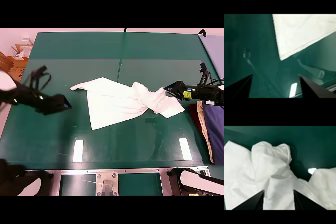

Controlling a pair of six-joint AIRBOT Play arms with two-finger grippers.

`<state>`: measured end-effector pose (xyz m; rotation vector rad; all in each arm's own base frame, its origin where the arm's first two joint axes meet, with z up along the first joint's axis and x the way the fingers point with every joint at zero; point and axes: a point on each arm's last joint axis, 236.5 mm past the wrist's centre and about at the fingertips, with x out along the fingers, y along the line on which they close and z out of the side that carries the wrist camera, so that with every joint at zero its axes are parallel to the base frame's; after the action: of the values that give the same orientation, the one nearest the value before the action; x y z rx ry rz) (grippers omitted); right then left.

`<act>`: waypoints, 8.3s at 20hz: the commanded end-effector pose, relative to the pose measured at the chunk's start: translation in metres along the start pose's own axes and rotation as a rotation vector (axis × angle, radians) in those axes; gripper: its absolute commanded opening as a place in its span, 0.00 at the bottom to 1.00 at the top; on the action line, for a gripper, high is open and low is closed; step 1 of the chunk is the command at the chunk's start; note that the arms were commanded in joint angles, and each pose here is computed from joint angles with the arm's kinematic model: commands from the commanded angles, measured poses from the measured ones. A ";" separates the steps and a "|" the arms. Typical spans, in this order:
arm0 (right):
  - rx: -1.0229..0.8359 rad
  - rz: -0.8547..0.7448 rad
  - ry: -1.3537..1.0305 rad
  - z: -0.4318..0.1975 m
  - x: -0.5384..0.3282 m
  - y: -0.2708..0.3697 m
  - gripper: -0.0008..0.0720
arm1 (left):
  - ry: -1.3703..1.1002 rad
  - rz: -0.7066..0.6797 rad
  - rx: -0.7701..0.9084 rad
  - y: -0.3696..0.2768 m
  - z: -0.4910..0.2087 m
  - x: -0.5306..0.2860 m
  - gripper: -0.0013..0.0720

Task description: Fold the shirts.

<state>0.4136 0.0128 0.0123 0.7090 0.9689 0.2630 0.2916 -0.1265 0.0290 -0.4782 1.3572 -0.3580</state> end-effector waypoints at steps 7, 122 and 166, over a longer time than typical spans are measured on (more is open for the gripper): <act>0.004 -0.007 -0.015 0.004 -0.001 -0.003 0.60 | -0.188 -0.148 -0.208 -0.004 -0.028 0.100 0.66; 0.199 0.043 0.179 -0.001 0.116 -0.048 0.65 | -0.373 -0.046 0.229 -0.015 0.222 0.023 0.05; -0.591 0.113 -1.372 0.123 -0.485 0.322 0.04 | -1.279 0.119 0.765 -0.214 0.118 -0.422 0.05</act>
<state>0.2478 -0.0345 0.6104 0.2277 -0.5510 0.0740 0.3089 -0.0814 0.5347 0.0813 -0.0990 -0.3432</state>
